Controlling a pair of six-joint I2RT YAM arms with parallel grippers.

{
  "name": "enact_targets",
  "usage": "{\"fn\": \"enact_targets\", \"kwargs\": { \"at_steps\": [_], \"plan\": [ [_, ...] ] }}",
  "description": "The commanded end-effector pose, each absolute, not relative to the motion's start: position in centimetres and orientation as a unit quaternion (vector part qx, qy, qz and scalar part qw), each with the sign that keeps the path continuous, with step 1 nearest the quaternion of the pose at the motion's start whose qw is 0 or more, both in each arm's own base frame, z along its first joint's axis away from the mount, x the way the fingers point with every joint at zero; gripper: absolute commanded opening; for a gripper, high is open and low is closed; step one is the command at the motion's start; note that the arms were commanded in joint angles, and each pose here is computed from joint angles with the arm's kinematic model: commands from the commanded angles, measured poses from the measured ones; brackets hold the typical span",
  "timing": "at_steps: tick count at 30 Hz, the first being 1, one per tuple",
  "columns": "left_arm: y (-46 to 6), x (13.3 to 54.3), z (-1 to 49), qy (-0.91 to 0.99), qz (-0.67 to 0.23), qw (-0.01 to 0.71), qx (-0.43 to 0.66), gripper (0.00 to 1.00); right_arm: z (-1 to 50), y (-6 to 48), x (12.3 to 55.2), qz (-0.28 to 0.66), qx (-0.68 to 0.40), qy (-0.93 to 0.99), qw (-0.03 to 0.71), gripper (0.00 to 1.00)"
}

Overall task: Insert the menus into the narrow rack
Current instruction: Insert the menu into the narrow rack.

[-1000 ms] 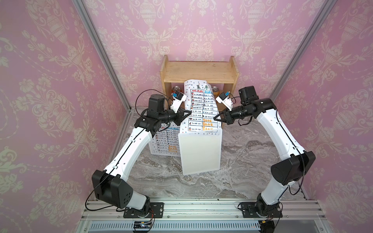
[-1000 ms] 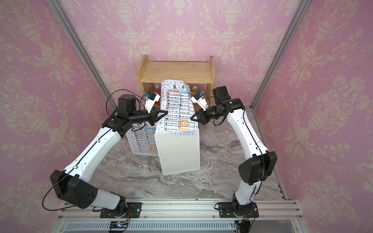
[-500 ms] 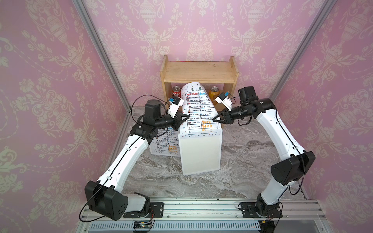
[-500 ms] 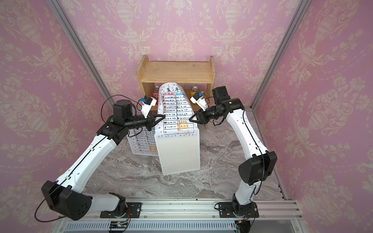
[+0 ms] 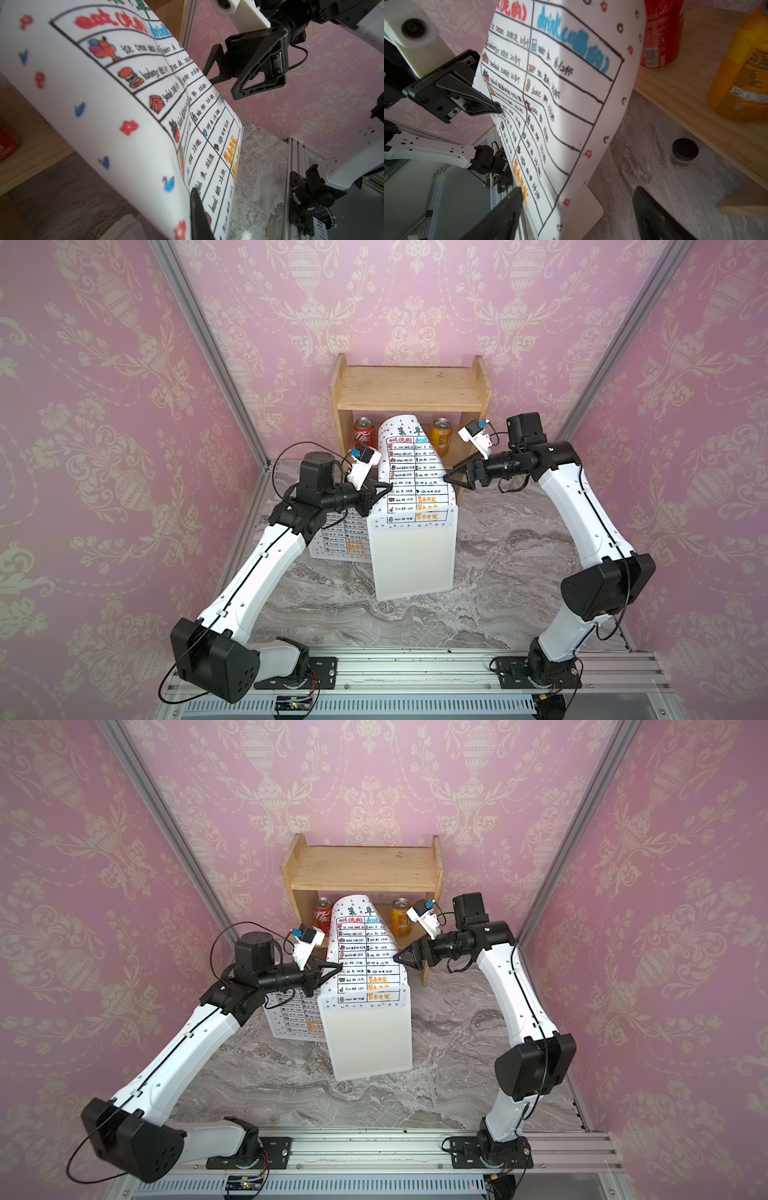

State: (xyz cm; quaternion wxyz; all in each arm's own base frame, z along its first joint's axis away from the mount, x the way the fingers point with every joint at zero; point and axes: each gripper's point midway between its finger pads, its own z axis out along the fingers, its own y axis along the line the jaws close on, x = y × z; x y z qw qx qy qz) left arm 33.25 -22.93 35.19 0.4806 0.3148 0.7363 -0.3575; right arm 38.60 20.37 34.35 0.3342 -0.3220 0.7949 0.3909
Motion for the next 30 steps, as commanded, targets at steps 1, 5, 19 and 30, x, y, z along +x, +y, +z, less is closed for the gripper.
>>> {"fn": "enact_targets", "kwargs": {
  "at_steps": [1,5,19,30],
  "plan": [
    [-22.9,32.3,35.6,0.73,-0.353,0.489,0.321,0.02,34.1,20.8,37.8,0.416,-0.314,0.791,0.32,0.87],
    [-22.9,31.7,35.3,0.731,-0.35,0.489,0.322,0.02,33.3,20.9,37.6,0.429,-0.308,0.79,0.31,0.89],
    [-23.0,31.1,33.5,0.74,-0.346,0.481,0.319,0.04,33.5,22.7,36.3,0.508,-0.331,0.743,0.283,0.92],
    [-22.8,30.9,35.0,0.726,-0.339,0.506,0.321,0.04,31.6,23.1,35.8,0.509,-0.322,0.758,0.251,0.94]
  ]
}}
